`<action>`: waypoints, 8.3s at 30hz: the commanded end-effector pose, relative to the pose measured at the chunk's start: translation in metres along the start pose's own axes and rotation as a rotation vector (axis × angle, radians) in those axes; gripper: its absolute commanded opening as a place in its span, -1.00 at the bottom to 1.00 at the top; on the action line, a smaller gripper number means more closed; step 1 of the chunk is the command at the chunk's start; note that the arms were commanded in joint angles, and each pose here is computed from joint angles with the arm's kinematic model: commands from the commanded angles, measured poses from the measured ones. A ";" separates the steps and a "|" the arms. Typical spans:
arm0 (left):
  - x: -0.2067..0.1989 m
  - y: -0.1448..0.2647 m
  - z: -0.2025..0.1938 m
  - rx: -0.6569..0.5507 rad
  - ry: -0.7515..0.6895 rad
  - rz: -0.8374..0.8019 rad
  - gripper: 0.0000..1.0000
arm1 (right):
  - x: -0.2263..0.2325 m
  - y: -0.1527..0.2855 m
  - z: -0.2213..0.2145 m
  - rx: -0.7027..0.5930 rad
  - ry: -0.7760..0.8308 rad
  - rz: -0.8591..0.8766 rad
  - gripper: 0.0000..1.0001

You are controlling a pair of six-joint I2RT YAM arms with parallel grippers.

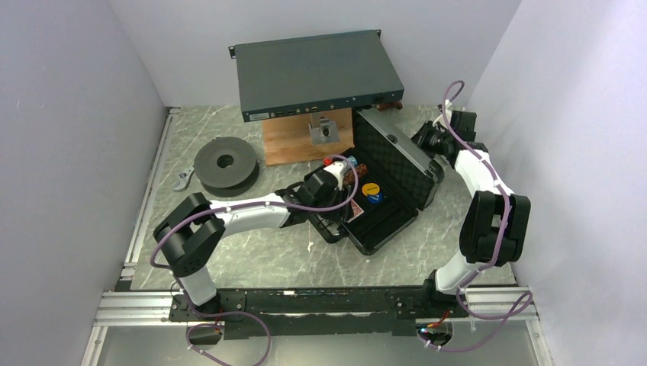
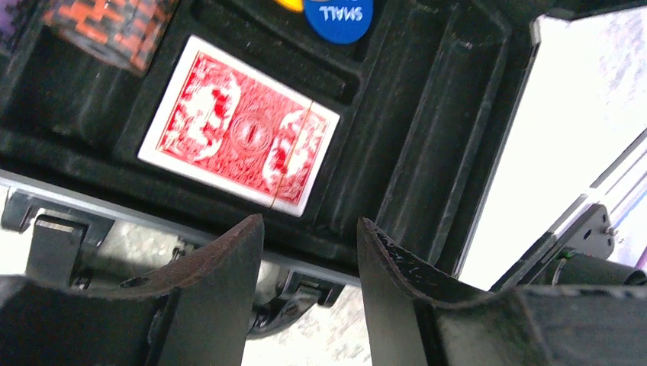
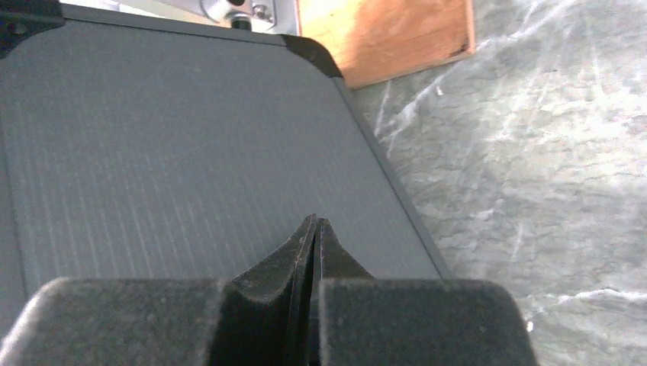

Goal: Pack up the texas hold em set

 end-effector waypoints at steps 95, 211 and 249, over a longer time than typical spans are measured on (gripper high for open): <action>0.084 0.116 -0.026 -0.450 0.052 0.163 0.25 | 0.084 -0.005 -0.249 0.430 0.306 -0.095 -0.49; 0.032 0.019 0.010 -0.276 0.042 -0.085 -0.60 | 0.088 0.014 -0.333 0.615 0.378 -0.316 -0.61; -0.016 0.042 0.050 -0.368 0.051 -0.311 -0.58 | 0.088 0.021 -0.347 0.632 0.409 -0.391 -0.67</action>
Point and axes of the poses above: each gripper's point midway between its finger pads, its own y axis back along the fingers, its own x axis along the line the jaws close on, z = x × y, the point moved 4 cm from there along y, back along the fingers, and after that the axes turned 15 degrees about y, right-handed, at the moved point
